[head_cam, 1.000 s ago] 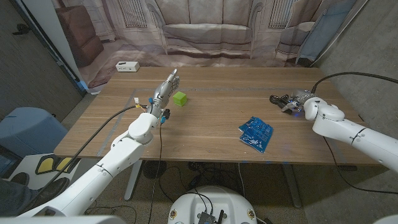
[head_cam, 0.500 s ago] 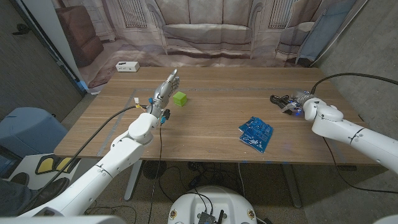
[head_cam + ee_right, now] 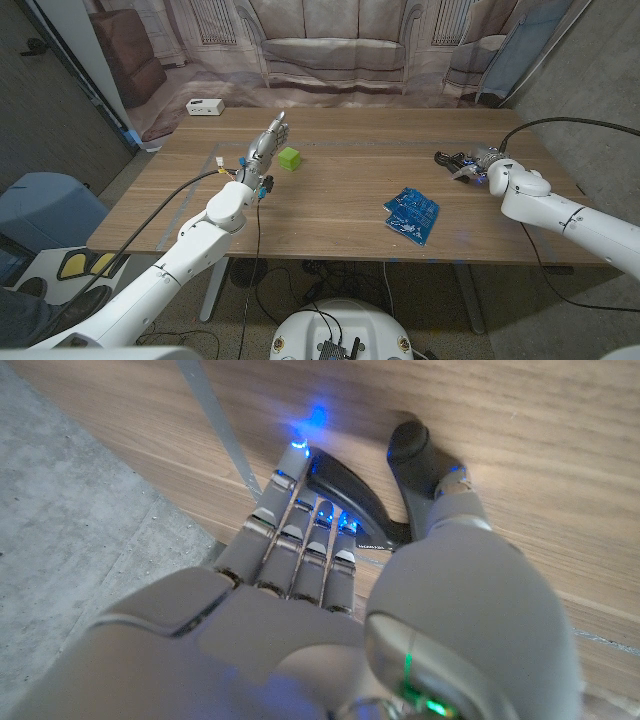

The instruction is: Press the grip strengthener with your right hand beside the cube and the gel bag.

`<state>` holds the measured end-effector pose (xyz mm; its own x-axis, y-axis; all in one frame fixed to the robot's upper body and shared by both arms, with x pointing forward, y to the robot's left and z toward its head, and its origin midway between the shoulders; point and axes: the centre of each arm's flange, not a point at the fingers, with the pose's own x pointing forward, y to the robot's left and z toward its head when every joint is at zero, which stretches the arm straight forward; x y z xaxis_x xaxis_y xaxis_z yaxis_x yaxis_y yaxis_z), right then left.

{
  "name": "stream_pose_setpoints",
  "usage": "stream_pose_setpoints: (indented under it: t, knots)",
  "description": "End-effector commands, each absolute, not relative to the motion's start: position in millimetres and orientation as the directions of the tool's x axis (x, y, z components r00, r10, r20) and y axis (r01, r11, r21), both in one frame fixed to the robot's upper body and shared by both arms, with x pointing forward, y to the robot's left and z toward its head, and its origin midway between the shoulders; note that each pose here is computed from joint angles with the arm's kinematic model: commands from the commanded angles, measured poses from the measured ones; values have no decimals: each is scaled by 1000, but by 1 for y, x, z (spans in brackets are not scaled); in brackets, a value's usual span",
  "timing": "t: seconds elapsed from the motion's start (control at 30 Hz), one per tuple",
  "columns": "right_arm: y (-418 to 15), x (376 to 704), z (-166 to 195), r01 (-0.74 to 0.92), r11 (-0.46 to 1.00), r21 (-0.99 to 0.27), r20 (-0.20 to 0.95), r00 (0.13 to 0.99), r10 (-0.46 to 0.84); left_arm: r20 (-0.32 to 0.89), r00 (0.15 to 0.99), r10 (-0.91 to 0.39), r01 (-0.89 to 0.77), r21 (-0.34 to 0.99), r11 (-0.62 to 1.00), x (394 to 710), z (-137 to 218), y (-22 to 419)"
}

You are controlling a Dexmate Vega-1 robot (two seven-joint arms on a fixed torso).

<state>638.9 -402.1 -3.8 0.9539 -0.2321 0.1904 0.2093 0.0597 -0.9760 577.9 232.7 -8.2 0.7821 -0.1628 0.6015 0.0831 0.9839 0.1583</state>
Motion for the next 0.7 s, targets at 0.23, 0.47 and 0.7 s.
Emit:
stream_pose_setpoints:
  t: [0.23,0.47,0.7]
  knots:
    - [-402,627,1,226,48,-973,209,947,-242,601,780,-174,93,164,982,580,-6,234]
    - [-402,616,7,264,96,-960,234,940,-248,600,780,-178,97,165,982,582,-6,237]
    - [-397,602,14,341,151,-928,300,923,-242,599,780,-182,102,165,981,584,-6,241]
